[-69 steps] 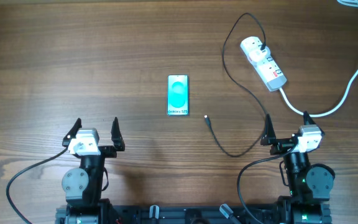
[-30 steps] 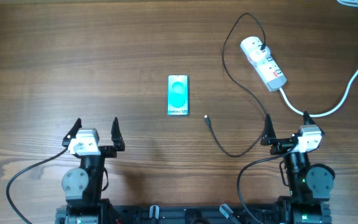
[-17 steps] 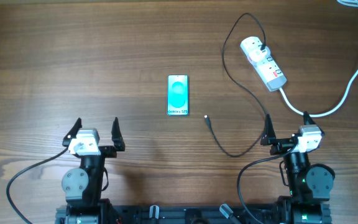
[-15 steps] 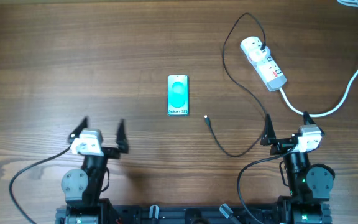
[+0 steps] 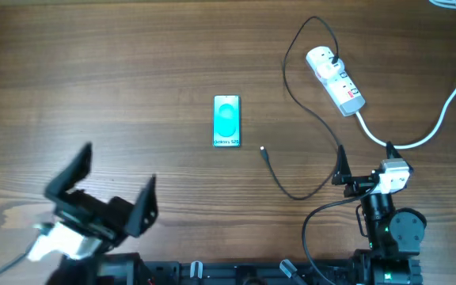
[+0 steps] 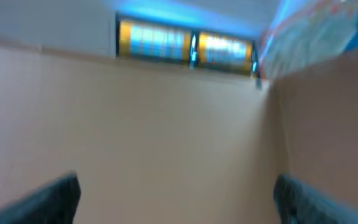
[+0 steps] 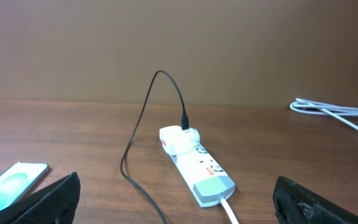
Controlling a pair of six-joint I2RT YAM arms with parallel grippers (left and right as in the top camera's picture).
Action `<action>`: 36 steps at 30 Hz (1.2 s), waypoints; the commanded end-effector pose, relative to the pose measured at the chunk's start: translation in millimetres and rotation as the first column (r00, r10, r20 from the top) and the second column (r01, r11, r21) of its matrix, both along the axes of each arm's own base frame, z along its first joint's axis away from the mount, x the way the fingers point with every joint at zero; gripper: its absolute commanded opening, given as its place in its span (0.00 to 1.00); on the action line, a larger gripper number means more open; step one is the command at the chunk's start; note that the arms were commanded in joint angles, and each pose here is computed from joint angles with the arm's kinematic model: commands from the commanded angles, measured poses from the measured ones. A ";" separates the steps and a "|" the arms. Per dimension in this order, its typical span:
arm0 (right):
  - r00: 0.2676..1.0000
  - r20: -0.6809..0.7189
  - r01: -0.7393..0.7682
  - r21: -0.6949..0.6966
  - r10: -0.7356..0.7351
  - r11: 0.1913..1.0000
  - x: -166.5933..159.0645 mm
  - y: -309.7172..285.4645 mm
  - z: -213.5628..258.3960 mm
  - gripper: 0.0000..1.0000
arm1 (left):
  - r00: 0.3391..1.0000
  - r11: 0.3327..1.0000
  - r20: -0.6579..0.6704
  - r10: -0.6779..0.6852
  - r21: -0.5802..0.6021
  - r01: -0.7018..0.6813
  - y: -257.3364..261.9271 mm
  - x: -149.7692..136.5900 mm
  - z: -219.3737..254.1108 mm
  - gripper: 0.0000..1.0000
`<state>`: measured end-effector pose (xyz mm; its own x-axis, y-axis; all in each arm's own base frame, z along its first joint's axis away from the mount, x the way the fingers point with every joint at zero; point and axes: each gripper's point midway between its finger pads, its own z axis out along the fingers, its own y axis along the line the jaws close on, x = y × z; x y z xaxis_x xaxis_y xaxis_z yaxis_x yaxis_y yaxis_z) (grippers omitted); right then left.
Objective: Plug charger to phone and switch on socket
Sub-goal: 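Swing the left gripper over the blue phone and lower it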
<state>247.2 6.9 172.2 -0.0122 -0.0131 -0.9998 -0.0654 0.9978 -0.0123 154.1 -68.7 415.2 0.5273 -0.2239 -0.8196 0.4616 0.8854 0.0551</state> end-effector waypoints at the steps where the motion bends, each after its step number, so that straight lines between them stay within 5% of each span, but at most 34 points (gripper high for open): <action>1: 1.000 0.008 0.010 -0.012 -0.010 1.000 0.0 -1.5 1.6 1.00 | 0.969 0.999 -0.243 0.040 -0.005 -0.042 6.9 28.3 62.8 1.00; 6: 1.000 0.008 0.010 -0.012 -0.010 1.000 0.0 -1.5 1.6 1.00 | 0.748 1.000 -0.664 0.006 -0.009 -0.016 5.3 90.6 82.1 1.00; 12: 1.000 0.008 0.010 -0.012 -0.010 1.000 0.0 -1.5 1.6 1.00 | 0.576 0.979 -0.794 -0.195 -0.121 0.165 -31.4 139.6 75.5 1.00; 15: 1.000 0.008 0.010 -0.012 -0.010 1.000 0.0 -1.5 1.6 1.00 | 0.494 0.994 -0.866 -0.078 -0.032 0.101 -47.5 166.8 41.6 1.00; 18: 1.000 0.008 0.010 -0.012 -0.010 1.000 0.0 -1.5 1.6 1.00 | 0.343 0.989 -0.929 0.138 0.149 0.006 -68.6 186.9 -9.1 1.00; 20: 1.000 0.008 0.010 -0.012 -0.010 1.000 0.0 -1.5 1.6 1.00 | 0.247 0.969 -0.942 0.226 0.242 0.039 -90.5 193.5 -39.7 1.00; 25: 1.000 0.008 0.010 -0.012 -0.010 1.000 0.0 -1.5 1.6 1.00 | -0.179 0.923 -0.908 0.379 0.359 0.136 -111.9 212.1 -165.2 1.00; 29: 1.000 0.008 0.010 -0.012 -0.010 1.000 0.0 -1.5 1.6 1.00 | -0.327 0.918 -0.863 0.386 0.321 0.234 -137.3 217.3 -228.6 1.00; 34: 1.000 0.008 0.010 -0.012 -0.010 1.000 0.0 -1.5 1.6 1.00 | -0.533 0.940 -0.782 0.322 0.330 0.084 -140.6 223.3 -289.4 1.00; 36: 1.000 0.008 0.010 -0.013 -0.010 1.000 0.0 -1.5 1.6 1.00 | -0.558 0.935 -0.759 0.335 0.341 0.098 -143.8 221.9 -304.6 1.00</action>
